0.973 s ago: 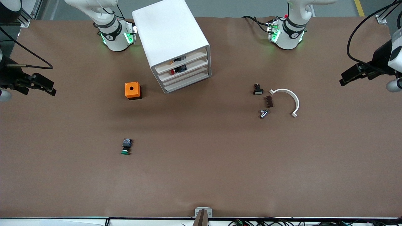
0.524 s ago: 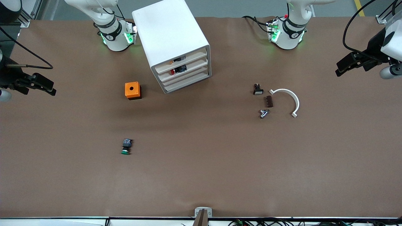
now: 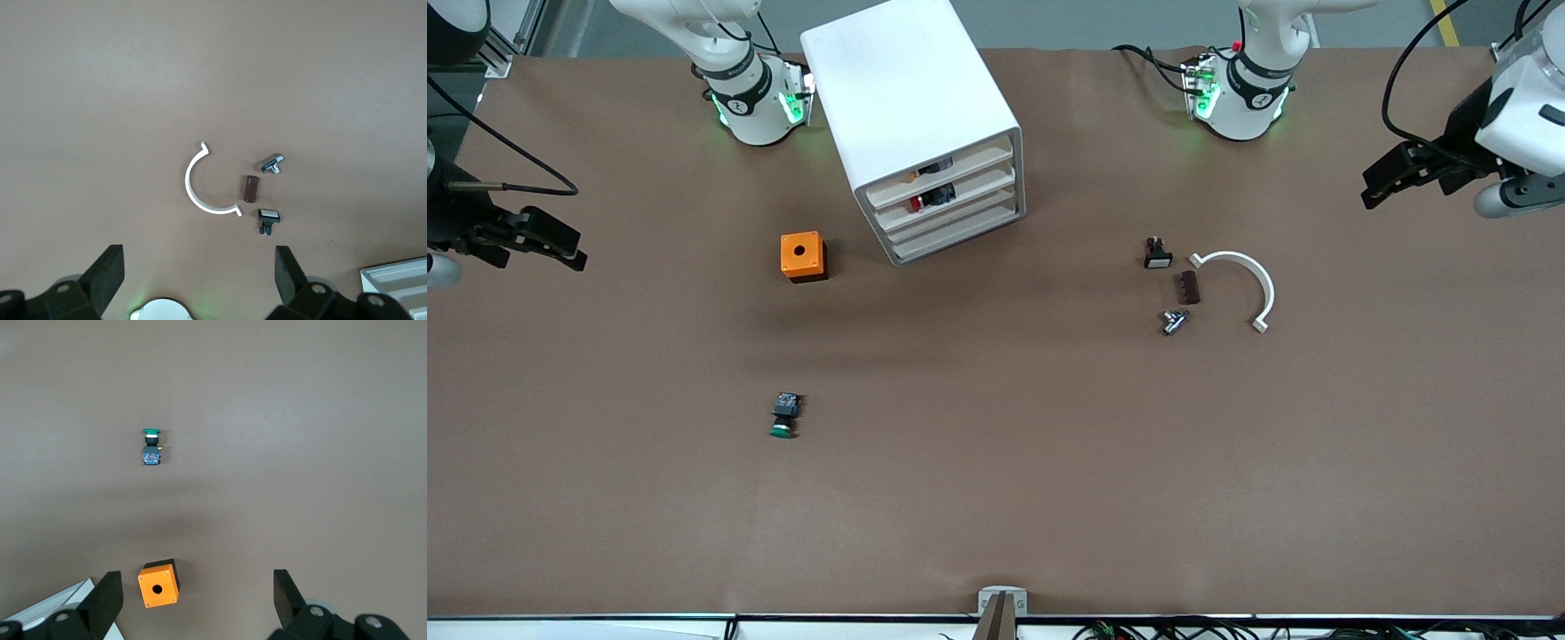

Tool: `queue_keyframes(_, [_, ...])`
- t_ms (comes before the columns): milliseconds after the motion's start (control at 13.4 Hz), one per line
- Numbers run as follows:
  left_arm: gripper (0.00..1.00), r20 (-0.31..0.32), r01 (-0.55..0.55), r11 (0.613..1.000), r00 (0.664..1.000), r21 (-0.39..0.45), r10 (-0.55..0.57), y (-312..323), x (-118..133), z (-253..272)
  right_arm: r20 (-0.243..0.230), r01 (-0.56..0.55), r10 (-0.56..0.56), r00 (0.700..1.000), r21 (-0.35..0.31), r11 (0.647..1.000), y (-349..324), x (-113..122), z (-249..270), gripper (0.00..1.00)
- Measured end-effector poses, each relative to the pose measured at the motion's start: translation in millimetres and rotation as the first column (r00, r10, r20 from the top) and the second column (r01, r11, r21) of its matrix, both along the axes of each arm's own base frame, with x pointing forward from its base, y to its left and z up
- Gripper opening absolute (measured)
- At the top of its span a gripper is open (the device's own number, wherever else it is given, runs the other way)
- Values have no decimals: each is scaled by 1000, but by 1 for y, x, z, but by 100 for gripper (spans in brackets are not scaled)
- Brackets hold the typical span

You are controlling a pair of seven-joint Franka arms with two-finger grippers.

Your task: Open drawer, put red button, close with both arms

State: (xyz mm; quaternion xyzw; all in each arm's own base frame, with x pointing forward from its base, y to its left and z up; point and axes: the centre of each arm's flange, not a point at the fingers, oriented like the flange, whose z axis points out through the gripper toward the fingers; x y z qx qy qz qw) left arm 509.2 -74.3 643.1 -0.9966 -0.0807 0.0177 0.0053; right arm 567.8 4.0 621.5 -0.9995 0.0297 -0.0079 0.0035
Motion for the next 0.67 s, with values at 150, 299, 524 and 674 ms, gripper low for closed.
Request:
queue_keyframes(150, [100,10,3,1000,1000,2,-3,-2,-7,0,0,0,0,1000,0,1000,0,0,0,100])
queue_keyframes(299, [100,19,3,1000,1000,8,-3,-1,-9,3,0,-1,1,1000,0,1000,0,0,0,100])
queue_keyframes(524, [100,32,15,999,999,30,-16,1,-7,4,0,-1,1,1000,0,1000,0,0,0,100])
queue_keyframes(674, [100,37,41,999,998,29,-42,2,-6,4,0,-1,1,1000,0,1000,0,0,0,100])
